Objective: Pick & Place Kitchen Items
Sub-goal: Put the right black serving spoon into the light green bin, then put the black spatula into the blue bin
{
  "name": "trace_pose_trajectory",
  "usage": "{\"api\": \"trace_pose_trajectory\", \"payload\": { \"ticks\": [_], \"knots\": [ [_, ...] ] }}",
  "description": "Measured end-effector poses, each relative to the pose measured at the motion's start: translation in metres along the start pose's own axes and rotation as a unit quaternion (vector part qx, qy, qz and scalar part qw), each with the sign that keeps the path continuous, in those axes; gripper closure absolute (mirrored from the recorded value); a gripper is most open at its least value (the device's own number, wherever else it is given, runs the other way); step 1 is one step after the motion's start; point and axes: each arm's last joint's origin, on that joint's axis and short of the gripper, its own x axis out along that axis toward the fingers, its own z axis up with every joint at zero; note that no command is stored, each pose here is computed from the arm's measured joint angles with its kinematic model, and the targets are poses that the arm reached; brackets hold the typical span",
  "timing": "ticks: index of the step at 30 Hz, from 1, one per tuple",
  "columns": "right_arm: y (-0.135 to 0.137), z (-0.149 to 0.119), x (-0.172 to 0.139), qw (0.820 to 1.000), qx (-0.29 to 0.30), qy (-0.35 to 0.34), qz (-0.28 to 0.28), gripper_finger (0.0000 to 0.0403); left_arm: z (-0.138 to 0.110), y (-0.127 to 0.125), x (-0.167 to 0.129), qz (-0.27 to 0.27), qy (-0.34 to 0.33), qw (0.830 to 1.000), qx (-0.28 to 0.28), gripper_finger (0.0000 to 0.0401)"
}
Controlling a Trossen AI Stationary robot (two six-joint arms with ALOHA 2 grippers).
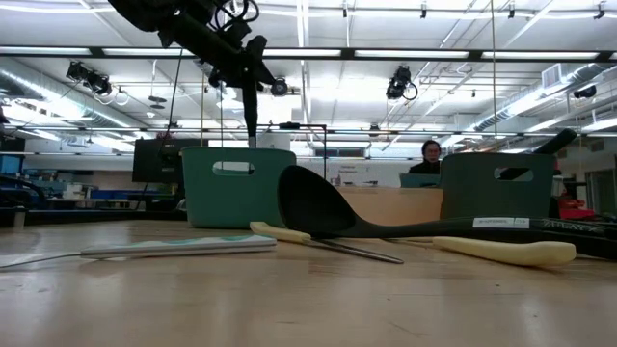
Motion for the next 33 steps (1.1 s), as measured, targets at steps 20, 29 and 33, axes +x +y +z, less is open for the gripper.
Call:
{"api": "trace_pose_trajectory", "payload": {
  "ticks": [20, 29, 33],
  "knots": [
    [0.0, 0.0, 0.0, 1.0, 0.0, 0.0, 0.003, 0.0399, 0.038, -0.004, -0.011, -0.01, 0.011, 1.0, 0.017, 0.0113],
    [0.0, 0.0, 0.0, 1.0, 0.0, 0.0, 0.004, 0.0399, 0.047, -0.013, -0.016, -0.027, 0.016, 0.999, 0.022, 0.0113],
    [0.0, 0.0, 0.0, 1.0, 0.0, 0.0, 0.004, 0.0399, 0.05, -0.02, -0.021, -0.04, 0.038, 0.998, 0.028, 0.0114]
  ]
}}
